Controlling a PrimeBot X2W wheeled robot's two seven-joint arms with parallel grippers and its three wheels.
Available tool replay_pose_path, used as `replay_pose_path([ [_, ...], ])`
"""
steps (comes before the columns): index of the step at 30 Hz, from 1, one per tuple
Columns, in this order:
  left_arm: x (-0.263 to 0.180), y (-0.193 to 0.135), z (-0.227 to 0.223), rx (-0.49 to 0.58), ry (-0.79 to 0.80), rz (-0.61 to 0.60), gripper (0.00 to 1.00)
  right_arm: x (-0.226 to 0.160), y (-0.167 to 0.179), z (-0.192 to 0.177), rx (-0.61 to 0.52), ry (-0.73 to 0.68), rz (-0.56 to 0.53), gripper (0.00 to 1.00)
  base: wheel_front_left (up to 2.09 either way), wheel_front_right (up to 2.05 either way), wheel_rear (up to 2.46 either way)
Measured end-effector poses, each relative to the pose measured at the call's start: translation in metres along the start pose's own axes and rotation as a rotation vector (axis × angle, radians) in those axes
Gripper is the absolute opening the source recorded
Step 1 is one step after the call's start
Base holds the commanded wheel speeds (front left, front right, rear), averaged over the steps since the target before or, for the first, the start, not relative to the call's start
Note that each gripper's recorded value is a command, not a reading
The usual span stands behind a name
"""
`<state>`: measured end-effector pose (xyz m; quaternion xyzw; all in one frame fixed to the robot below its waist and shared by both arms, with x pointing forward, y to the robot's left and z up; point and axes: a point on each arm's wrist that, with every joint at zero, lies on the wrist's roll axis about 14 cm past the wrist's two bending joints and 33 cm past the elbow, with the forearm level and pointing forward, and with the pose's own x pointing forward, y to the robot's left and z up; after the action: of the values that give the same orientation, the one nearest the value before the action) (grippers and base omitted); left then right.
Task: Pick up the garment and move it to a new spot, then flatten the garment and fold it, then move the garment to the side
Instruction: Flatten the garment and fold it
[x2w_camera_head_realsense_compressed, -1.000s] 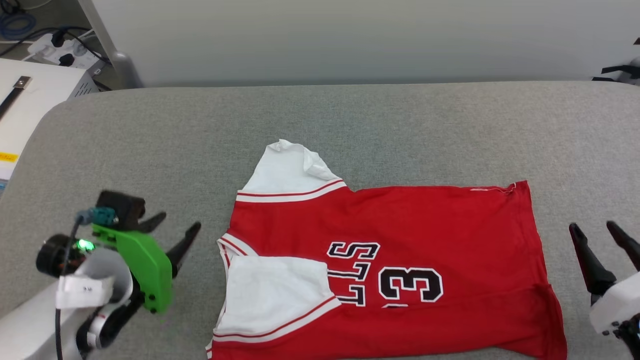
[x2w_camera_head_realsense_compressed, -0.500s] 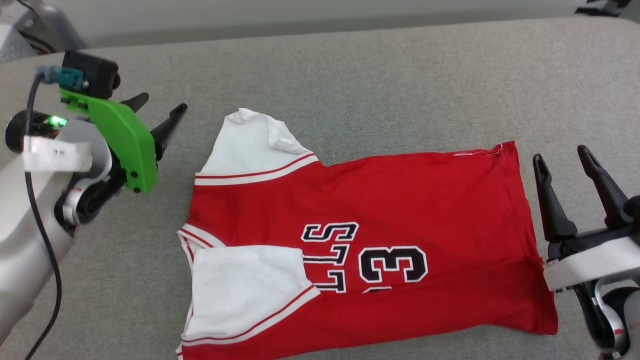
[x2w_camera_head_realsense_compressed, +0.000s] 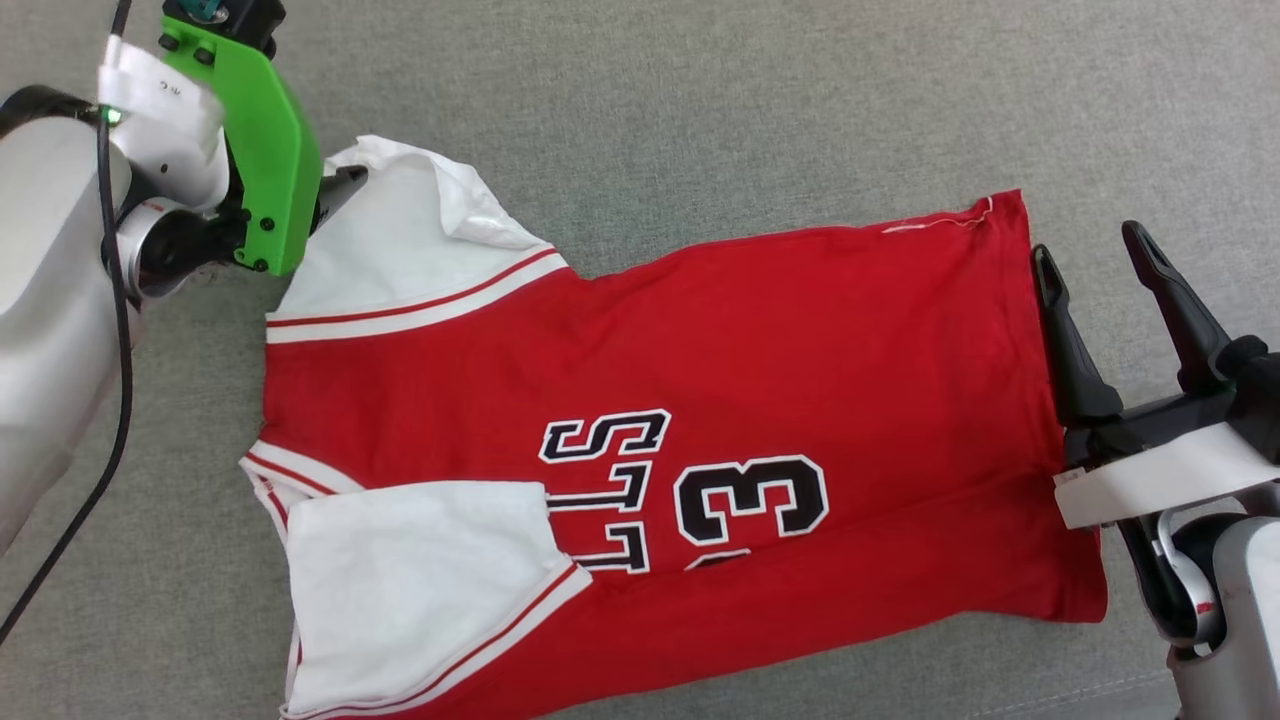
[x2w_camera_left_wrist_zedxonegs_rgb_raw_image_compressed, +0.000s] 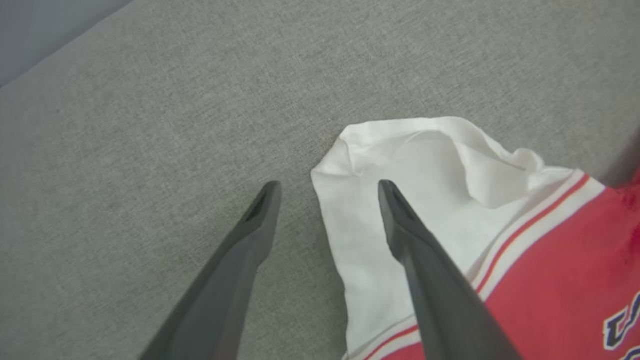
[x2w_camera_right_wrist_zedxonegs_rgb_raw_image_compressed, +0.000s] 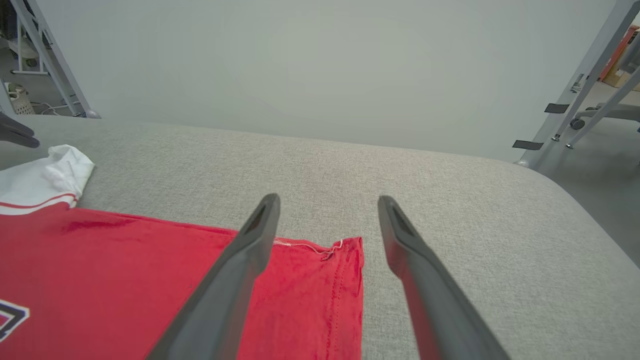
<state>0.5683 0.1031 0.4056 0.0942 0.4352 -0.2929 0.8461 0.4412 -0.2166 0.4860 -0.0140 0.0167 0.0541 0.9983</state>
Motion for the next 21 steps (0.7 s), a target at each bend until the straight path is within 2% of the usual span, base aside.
replay_pose_path([
  [10,0.043,0.001,-0.016,0.128,0.147,0.007,1.00,0.009,-0.008,-0.026,-0.007,0.049,-0.013,1.00,0.00,0.00,0.00],
  [11,0.045,0.000,-0.016,0.136,0.151,0.002,0.92,0.009,-0.009,-0.026,-0.007,0.051,-0.017,1.00,0.00,0.00,0.00],
  [12,0.044,-0.001,-0.017,0.141,0.154,0.000,0.16,0.008,-0.010,-0.027,-0.005,0.054,-0.020,1.00,0.00,0.00,0.00],
  [13,0.044,-0.002,-0.018,0.148,0.157,-0.001,0.00,0.008,-0.012,-0.028,-0.005,0.057,-0.023,1.00,0.00,0.00,0.00],
  [18,0.036,-0.012,-0.014,0.169,0.118,-0.018,0.00,0.006,-0.020,-0.020,-0.008,0.040,-0.037,1.00,0.00,0.00,0.00],
  [21,0.026,-0.015,-0.010,0.179,0.064,-0.015,0.00,0.008,-0.029,-0.009,-0.048,0.040,-0.033,1.00,0.00,0.00,0.00],
])
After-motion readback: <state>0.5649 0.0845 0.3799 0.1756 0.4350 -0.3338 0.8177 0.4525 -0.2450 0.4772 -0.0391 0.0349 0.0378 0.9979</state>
